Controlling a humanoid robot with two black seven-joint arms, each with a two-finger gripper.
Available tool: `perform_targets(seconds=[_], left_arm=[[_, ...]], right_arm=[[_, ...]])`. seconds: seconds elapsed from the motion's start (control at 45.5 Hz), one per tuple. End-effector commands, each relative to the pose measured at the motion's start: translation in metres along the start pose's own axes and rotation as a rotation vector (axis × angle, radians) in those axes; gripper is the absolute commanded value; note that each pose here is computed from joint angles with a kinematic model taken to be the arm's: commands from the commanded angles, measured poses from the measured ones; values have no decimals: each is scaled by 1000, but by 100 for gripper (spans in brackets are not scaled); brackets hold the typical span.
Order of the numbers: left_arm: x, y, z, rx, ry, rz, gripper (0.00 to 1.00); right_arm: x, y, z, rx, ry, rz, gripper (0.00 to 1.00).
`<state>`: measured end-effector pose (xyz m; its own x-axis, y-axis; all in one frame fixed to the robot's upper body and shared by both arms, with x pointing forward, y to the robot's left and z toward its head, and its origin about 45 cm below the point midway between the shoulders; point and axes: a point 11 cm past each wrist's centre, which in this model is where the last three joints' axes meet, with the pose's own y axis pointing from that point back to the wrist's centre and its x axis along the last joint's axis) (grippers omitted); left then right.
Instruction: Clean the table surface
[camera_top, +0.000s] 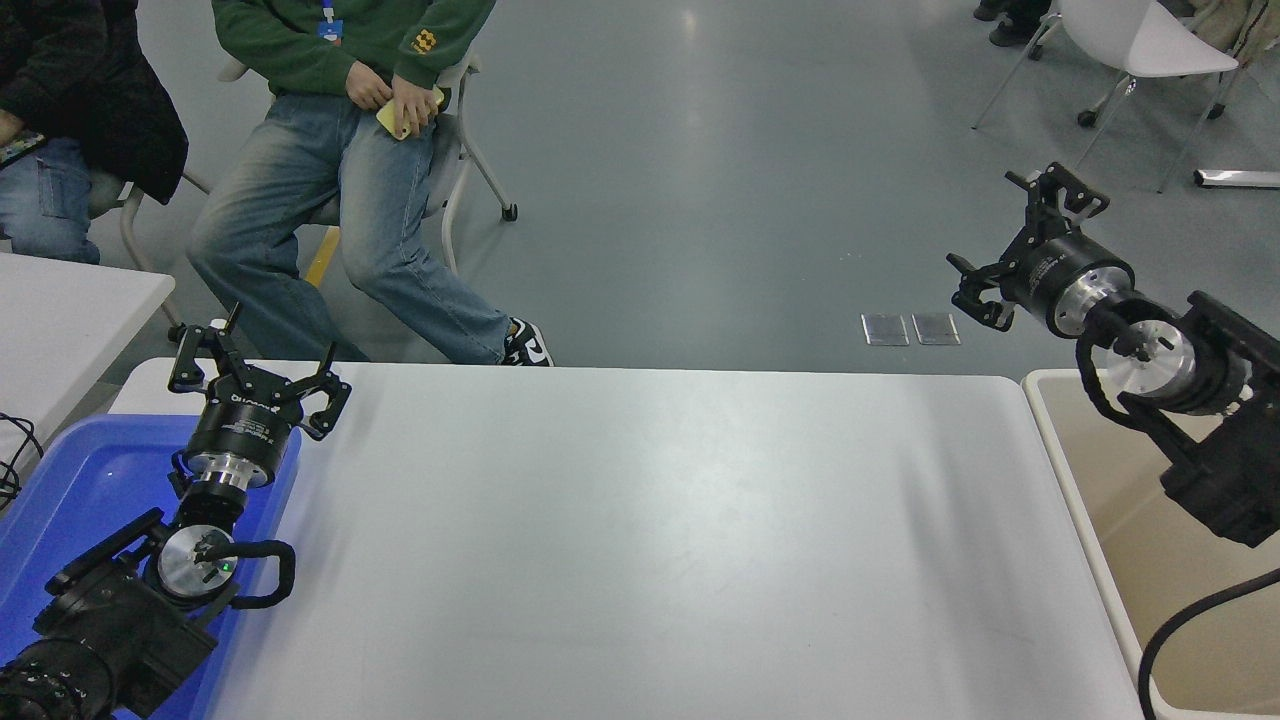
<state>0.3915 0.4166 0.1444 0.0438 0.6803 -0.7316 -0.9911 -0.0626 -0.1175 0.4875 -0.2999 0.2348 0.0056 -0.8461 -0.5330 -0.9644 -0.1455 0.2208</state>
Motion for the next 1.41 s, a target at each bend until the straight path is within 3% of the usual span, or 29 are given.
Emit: perform_targets(seconds=[0.0, 0.571, 1.385], left_arm=[[0, 0, 0, 1, 0, -1, 100], [0, 0, 0, 1, 0, -1, 100], [0, 0, 0, 0, 0, 1, 100]], right_arm=[[-37, -7, 52, -60, -135, -67, 99], [-62, 9, 84, 119, -245, -228, 99], [-18, 30, 136, 71, -335, -138, 99]])
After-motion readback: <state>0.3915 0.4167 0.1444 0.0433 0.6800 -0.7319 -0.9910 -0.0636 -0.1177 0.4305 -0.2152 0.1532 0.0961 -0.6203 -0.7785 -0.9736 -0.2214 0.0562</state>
